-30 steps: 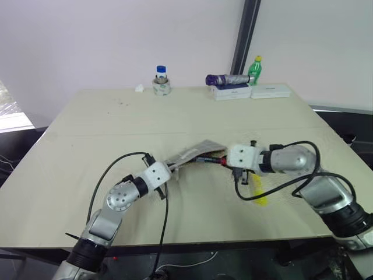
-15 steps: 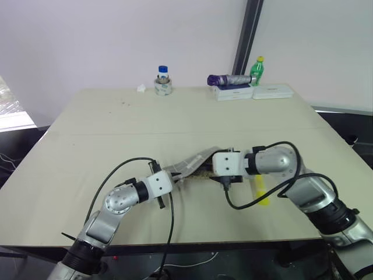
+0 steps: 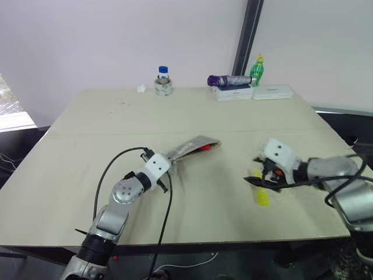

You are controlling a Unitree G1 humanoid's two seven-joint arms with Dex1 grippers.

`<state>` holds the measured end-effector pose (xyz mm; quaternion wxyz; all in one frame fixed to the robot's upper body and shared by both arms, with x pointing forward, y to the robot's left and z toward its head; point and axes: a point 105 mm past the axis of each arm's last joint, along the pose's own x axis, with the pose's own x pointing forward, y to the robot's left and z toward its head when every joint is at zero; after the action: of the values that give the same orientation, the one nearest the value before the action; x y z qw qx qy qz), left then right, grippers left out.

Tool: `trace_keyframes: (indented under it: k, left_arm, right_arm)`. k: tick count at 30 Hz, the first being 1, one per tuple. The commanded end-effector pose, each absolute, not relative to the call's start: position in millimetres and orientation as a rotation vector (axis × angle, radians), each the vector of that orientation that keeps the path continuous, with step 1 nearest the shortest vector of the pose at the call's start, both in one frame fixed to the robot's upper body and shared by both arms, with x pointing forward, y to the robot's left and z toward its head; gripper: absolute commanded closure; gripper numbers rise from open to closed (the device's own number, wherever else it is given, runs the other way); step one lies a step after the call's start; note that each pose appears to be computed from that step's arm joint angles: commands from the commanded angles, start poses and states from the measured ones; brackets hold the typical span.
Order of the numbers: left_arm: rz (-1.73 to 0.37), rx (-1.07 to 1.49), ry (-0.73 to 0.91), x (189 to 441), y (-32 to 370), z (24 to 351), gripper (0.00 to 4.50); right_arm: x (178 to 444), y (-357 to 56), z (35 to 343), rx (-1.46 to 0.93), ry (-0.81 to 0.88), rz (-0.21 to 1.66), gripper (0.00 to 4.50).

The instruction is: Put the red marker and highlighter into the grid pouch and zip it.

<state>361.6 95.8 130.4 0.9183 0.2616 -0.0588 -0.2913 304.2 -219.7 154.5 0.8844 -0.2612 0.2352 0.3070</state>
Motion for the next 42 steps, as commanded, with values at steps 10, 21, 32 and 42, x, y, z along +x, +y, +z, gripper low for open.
trace_keyframes:
  k: [10,21,32,42]
  left_arm:
    - [-0.634,0.517,-0.178,368.7,78.3,139.2,4.5]
    - [-0.652,0.496,-0.194,368.5,72.9,139.1,4.5]
    - [-0.687,0.512,-0.223,363.5,65.7,141.7,4.5]
    - [-0.71,0.527,-0.235,358.6,59.3,141.6,4.5]
  right_arm:
    - [295.3,-247.5,113.3,-0.262,0.596,0.354,1.07]
    - [303.3,-235.4,144.6,-0.421,0.46,0.395,3.65]
    - [319.5,-176.0,202.1,-0.879,0.226,0.631,3.65]
    - [330.8,-166.6,191.5,-0.921,0.24,0.658,3.65]
